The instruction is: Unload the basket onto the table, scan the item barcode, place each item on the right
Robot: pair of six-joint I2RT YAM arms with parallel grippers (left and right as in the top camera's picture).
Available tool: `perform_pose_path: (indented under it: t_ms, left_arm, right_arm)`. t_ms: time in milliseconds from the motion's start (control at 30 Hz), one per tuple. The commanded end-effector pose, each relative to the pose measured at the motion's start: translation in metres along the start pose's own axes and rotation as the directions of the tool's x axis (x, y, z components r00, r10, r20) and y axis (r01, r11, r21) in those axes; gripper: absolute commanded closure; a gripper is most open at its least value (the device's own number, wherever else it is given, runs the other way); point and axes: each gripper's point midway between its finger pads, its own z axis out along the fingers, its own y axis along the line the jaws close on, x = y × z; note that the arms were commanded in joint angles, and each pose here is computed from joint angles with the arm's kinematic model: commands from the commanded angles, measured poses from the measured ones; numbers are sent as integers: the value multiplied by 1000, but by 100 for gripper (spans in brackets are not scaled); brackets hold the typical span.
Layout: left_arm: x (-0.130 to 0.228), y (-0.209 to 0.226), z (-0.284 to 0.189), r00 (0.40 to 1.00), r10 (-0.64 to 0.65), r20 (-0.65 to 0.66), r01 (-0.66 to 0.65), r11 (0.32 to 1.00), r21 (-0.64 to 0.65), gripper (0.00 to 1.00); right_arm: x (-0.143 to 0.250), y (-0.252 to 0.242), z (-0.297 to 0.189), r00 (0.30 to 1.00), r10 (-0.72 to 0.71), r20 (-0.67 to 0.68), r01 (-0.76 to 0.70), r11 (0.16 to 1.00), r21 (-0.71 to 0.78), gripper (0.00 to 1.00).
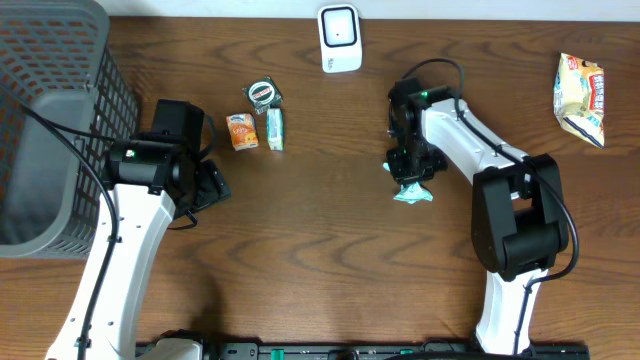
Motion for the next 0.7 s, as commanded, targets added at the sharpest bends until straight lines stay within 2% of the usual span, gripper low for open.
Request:
perform_pose_path:
  t_ms: [0, 133, 267, 433, 667]
  left_arm:
    - [0, 3, 1, 1000, -7, -1, 7, 1000, -13, 3]
    - [0, 3, 1, 1000, -7, -1, 7, 1000, -13, 2]
    - [0, 3, 1, 1000, -7, -1, 7, 1000, -13, 2]
    - [0, 3, 1, 1000, -7, -1, 7, 1000, -13, 2]
    - [0, 3, 1, 1000, -7, -1, 7, 1000, -13, 2]
  right_arm:
    - [-31, 7, -37, 993, 15, 121, -12, 1000, -19, 99]
    - [-69, 26, -73, 962, 21, 273, 9, 994, -108, 99]
    - [-115, 37, -108, 884, 26, 466, 43, 990, -136, 99]
    - [-163, 56, -146, 745, 100, 660, 45, 979, -199, 99]
    - [-208, 66, -206, 528, 187, 828, 82, 960, -269, 99]
